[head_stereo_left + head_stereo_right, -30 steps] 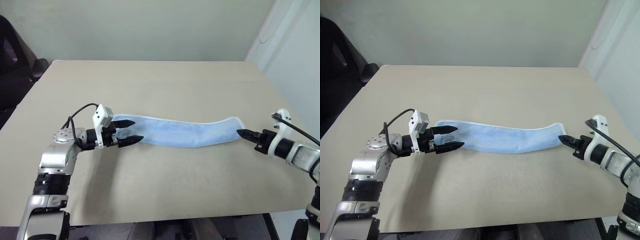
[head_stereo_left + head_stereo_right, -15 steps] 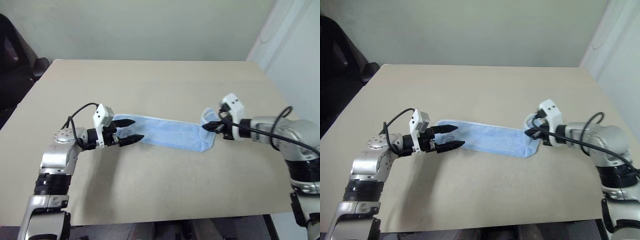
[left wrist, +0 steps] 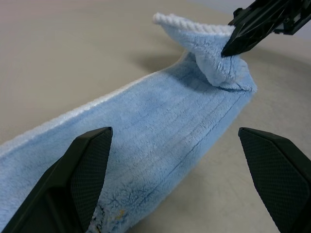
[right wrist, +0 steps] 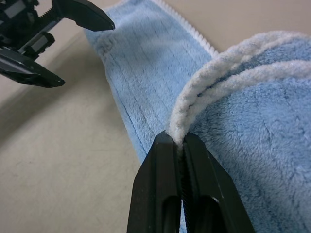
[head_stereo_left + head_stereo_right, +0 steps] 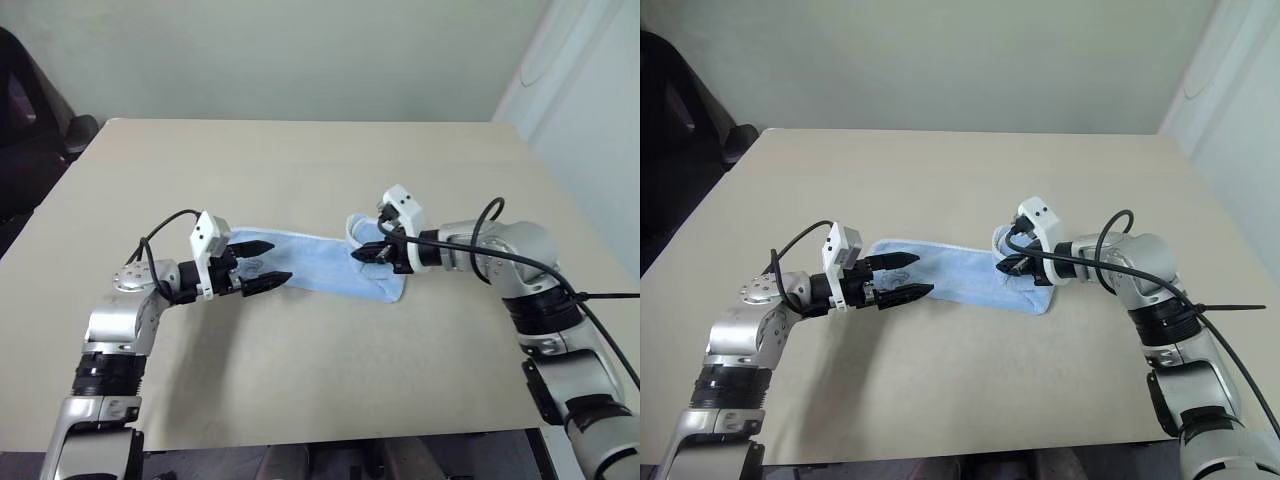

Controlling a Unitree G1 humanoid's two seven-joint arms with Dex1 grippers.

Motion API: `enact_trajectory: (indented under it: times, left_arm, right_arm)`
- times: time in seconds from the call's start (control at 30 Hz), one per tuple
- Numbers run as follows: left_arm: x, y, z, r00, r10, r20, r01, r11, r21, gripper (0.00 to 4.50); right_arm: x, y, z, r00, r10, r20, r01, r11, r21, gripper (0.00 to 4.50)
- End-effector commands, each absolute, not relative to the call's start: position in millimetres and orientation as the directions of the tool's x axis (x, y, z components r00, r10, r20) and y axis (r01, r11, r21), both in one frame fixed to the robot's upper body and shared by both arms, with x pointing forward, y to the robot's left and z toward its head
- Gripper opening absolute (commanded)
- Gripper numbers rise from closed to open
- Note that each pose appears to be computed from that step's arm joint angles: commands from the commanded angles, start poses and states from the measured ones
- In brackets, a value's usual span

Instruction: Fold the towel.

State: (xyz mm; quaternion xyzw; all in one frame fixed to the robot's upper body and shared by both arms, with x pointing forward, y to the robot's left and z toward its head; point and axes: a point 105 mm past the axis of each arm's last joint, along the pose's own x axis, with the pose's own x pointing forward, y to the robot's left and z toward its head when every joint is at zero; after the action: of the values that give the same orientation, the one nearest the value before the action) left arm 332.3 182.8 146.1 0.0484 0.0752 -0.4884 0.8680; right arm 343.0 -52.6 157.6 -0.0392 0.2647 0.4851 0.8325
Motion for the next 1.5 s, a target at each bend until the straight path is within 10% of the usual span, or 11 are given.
enact_trajectory:
  times: [0.03, 0.23, 0.5, 0.73, 1.0, 1.33, 1.5]
  left_arm:
    - [330.7, 178.1, 156.4, 0.504, -0.850, -0.150, 0.863, 0.503, 0.051, 4.50]
    - [331.9, 178.2, 156.8, 0.503, -0.851, -0.152, 0.864, 0.501, 0.054, 4.50]
    - [334.4, 177.0, 158.0, 0.500, -0.853, -0.152, 0.866, 0.497, 0.059, 4.50]
    - [335.9, 181.5, 160.8, 0.515, -0.844, -0.150, 0.857, 0.511, 0.067, 4.50]
    - [342.6, 188.9, 163.5, 0.545, -0.825, -0.149, 0.838, 0.540, 0.073, 4.50]
    - [345.9, 191.9, 172.7, 0.577, -0.814, -0.072, 0.815, 0.579, -0.011, 4.50]
    - [339.3, 199.1, 174.6, 0.610, -0.792, -0.035, 0.785, 0.610, -0.106, 4.50]
  right_arm:
    - [342.2, -43.9, 167.8, 0.381, 0.800, -0.465, -0.842, 0.507, 0.183, 0.04]
    - [338.9, -39.1, 161.8, 0.367, 0.805, -0.467, -0.826, 0.512, 0.234, 0.04]
    - [339.9, -43.6, 179.1, 0.399, 0.835, -0.380, -0.815, 0.513, 0.270, 2.26]
    - [336.9, -75.9, 192.2, 0.498, 0.807, -0.317, -0.772, 0.580, 0.262, 2.26]
    - [353.4, -103.9, 159.2, 0.637, 0.693, -0.336, -0.696, 0.705, 0.135, 0.04]
    - [356.4, -101.6, 79.3, 0.601, 0.621, -0.504, -0.741, 0.668, -0.061, 0.04]
    - [359.3, -100.0, 91.5, 0.623, 0.648, -0.439, -0.744, 0.663, -0.078, 0.04]
